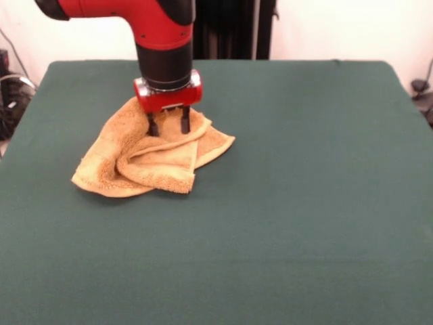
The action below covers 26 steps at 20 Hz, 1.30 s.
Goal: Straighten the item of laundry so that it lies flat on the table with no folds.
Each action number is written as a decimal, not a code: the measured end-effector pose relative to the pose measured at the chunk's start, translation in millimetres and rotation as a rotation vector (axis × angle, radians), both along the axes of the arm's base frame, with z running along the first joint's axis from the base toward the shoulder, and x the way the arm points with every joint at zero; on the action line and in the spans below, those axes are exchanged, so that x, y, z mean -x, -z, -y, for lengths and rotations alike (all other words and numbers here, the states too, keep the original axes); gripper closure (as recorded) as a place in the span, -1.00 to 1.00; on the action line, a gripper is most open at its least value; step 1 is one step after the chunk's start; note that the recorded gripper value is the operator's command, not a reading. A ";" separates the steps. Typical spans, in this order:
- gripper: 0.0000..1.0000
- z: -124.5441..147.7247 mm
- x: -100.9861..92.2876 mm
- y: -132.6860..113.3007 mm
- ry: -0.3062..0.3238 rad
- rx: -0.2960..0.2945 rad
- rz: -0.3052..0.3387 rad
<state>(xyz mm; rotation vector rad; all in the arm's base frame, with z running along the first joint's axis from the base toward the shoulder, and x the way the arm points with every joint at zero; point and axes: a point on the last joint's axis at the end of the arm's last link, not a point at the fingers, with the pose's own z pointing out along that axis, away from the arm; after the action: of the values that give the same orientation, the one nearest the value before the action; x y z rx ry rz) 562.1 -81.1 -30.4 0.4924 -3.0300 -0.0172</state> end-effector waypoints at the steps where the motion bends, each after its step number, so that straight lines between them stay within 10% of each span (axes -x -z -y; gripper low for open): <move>1: -1.00 0.3 0.1 -0.1 0.001 -0.002 0.000; 26: -1.00 42.0 24.7 -86.8 0.021 0.069 -0.033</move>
<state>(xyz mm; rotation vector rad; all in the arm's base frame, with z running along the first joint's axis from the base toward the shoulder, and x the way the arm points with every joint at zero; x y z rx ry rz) 537.5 -123.1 56.4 0.4494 -2.9917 0.0763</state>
